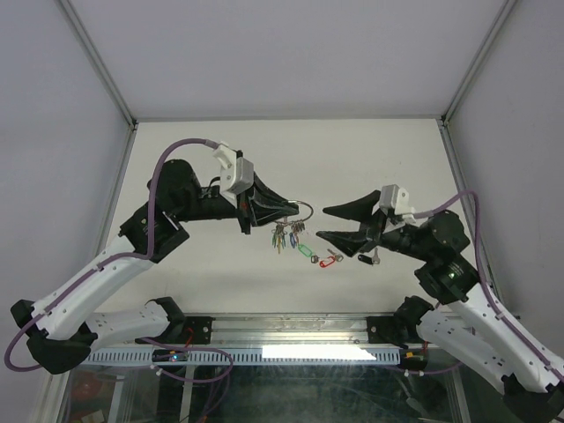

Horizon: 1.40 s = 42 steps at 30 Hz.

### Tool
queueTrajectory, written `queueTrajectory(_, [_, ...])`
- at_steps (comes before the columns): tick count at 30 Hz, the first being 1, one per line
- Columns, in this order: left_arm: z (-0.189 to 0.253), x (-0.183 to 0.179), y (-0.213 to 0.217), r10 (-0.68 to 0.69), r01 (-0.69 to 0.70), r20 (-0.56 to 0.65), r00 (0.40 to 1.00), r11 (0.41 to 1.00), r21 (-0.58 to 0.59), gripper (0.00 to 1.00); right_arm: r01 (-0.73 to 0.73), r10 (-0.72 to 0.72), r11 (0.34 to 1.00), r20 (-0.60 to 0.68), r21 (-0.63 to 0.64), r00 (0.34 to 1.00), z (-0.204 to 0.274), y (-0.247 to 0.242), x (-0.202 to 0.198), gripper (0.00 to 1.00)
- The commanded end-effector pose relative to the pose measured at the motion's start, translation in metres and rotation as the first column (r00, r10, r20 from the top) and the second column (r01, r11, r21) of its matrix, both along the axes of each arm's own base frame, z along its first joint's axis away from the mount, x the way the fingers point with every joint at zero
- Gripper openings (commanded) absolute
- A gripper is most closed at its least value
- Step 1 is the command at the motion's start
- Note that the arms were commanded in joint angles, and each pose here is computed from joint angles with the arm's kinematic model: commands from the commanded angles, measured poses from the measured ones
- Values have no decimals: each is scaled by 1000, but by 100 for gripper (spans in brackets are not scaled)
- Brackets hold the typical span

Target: Put the keys on the keyring

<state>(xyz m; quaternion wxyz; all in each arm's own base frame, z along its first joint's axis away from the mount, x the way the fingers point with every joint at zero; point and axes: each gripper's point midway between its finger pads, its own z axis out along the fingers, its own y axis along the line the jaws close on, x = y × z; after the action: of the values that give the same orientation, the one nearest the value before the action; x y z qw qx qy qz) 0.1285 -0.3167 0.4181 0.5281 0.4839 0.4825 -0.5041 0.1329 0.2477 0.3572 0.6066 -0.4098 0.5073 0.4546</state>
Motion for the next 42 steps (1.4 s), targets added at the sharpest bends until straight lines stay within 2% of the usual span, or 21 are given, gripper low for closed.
queueTrajectory(1, [33,13,12,138,-132,45,989,985,-107,0,118,-132,986,122,120,984,21,-14,13,55])
queueTrajectory(3, [33,19,13,171,-166,36,985,980,-110,0,133,-149,985,151,114,977,16,-13,19,59])
queueTrajectory(6, [33,25,13,197,-193,30,980,975,-111,0,152,-168,983,166,101,972,11,-10,26,59])
queueTrajectory(13, [32,26,13,200,-196,23,980,975,-108,0,220,-239,968,172,122,956,17,-3,37,53])
queueTrajectory(17, [33,26,14,206,-202,23,978,973,-113,0,255,-278,958,217,128,936,17,8,33,50])
queueTrajectory(29, [33,27,15,214,-210,23,977,972,-109,0,324,-377,923,310,208,873,20,11,30,49])
queueTrajectory(42, [33,26,15,210,-206,25,977,973,-107,0,312,-368,923,278,227,887,22,15,29,45])
